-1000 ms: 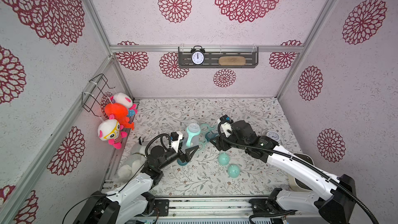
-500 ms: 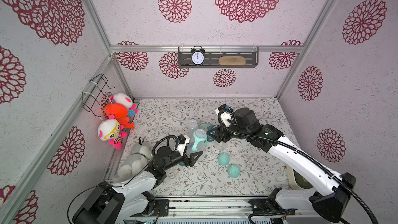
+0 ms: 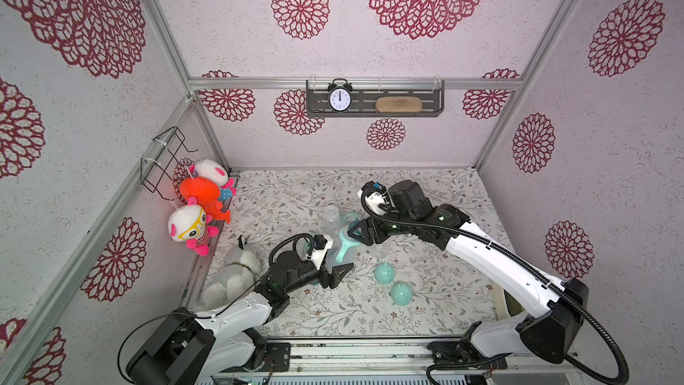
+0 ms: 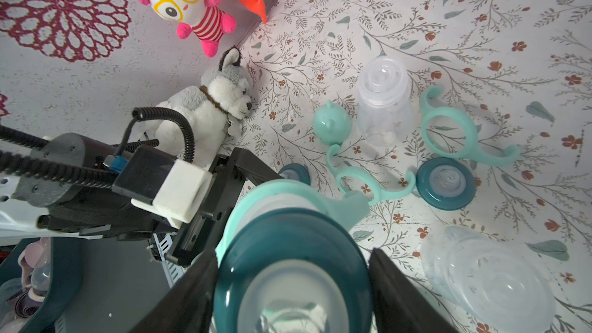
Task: Assemble the baby bottles
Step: Close the nipple on the baby bottle.
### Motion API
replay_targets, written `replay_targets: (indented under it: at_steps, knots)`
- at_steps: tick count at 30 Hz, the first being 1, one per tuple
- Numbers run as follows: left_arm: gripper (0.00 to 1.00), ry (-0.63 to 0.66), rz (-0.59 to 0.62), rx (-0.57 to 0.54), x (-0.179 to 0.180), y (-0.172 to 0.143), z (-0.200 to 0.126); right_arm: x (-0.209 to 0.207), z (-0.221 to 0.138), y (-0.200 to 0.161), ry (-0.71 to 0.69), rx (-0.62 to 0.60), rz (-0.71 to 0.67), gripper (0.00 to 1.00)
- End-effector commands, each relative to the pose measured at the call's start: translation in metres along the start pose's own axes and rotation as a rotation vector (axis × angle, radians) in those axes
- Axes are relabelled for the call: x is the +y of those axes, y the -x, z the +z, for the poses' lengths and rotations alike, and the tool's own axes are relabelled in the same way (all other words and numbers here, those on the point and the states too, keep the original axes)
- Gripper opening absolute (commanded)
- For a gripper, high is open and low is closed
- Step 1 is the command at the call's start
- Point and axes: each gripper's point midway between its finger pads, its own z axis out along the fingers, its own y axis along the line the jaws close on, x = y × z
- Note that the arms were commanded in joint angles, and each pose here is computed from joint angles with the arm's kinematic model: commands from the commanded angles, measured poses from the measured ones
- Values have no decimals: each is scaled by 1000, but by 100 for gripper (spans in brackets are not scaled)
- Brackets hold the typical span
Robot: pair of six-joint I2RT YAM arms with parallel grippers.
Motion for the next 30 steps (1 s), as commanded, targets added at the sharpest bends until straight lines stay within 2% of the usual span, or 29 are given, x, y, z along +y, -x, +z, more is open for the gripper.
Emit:
replay_targets:
  at_steps: [1,30]
  knots:
    - [0,-19,53,-53,-6,22,5,9,-6,6,38,-10,-18,43]
    - [0,32,131,-22,-6,15,1,5,5,-11,72,163,-45,42]
